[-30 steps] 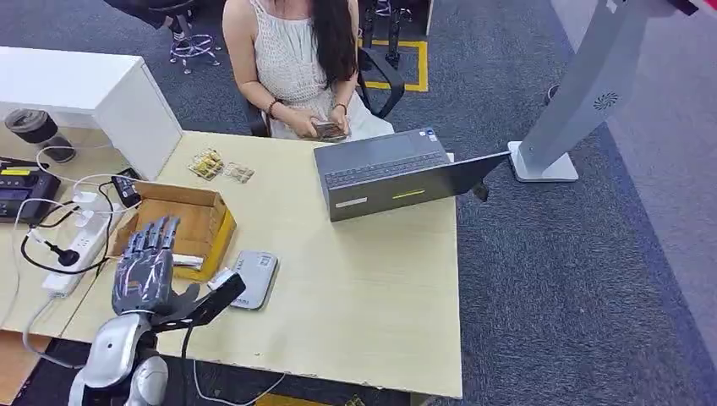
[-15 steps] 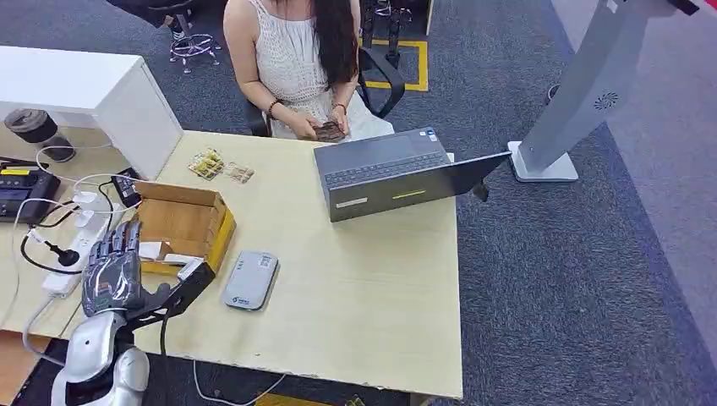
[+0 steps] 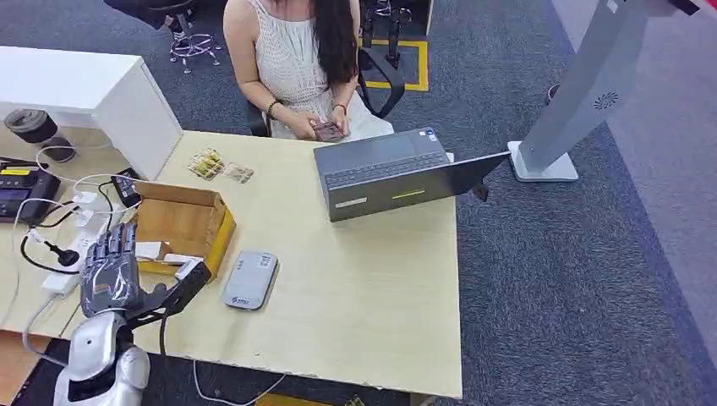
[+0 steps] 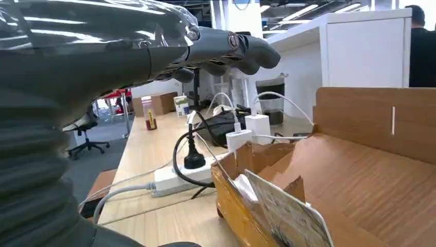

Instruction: Pass the card to the sensor for recognition and then transmit it.

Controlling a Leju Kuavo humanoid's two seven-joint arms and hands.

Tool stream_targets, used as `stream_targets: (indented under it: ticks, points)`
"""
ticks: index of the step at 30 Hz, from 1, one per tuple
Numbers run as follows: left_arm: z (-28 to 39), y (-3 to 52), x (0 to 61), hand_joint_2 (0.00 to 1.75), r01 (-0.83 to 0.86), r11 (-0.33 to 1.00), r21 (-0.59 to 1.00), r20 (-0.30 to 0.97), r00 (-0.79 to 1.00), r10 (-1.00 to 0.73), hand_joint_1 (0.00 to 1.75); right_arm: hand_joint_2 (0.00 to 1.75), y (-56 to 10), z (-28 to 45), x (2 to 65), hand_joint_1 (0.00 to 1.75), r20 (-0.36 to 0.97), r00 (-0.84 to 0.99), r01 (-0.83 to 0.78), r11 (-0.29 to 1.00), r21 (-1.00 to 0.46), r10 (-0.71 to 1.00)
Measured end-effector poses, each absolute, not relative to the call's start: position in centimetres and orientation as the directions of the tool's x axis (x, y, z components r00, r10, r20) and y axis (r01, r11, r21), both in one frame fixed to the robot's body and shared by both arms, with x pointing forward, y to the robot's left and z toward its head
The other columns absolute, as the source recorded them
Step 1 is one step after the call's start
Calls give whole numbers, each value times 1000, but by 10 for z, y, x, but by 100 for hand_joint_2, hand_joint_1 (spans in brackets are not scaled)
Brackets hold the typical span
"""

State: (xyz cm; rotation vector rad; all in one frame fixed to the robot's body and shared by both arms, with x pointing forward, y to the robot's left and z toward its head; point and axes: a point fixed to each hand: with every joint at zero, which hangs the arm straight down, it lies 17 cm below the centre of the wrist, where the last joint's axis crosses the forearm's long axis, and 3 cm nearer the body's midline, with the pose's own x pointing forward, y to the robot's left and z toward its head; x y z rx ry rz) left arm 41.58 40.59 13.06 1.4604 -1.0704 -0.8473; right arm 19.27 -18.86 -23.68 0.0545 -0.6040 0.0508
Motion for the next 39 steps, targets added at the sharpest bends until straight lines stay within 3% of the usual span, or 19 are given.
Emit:
stream_targets:
  ticks: [39]
  points:
    - [117,402,431,175,-144,-57,988,-15,277,-961,0,0,-186,-237,191,0,567,822,-85,996,35,50]
